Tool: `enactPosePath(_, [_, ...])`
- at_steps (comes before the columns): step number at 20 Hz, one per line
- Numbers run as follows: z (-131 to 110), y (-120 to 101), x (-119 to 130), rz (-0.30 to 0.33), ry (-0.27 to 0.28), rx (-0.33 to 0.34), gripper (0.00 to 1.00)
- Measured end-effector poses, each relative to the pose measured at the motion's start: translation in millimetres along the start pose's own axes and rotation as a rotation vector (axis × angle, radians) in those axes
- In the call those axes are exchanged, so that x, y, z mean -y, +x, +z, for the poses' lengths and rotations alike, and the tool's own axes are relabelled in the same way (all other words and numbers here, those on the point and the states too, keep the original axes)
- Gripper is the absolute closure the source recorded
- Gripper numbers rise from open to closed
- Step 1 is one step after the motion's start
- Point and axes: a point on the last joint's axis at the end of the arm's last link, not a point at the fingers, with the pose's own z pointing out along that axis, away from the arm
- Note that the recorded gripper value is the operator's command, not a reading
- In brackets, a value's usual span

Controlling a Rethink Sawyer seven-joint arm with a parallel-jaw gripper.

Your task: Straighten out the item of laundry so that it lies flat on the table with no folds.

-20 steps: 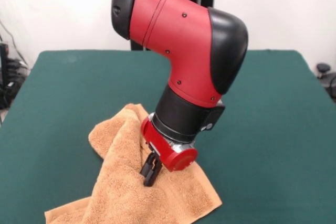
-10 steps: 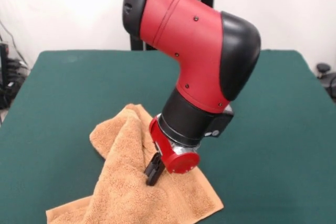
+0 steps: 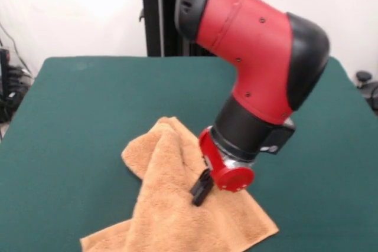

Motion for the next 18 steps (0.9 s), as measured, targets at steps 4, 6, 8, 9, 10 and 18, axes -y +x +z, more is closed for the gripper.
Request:
enactPosePath(4, [-14.4, 26.4, -3.2, -0.011, -0.017, -0.004, 1.00])
enactPosePath(6, [-20.8, 37.7, -3.7, -0.020, -0.023, -0.006, 1.00])
enactPosePath(8, [-28.6, 49.9, -2.6, -0.028, -0.027, -0.010, 1.00])
enactPosePath(9, [-29.5, 51.3, -2.3, -0.028, -0.028, -0.010, 1.00])
enactPosePath(10, [-31.2, 53.3, -1.5, -0.029, -0.027, -0.011, 1.00])
enactPosePath(18, [-33.9, 36.1, 7.9, 0.042, -0.003, -0.072, 1.00])
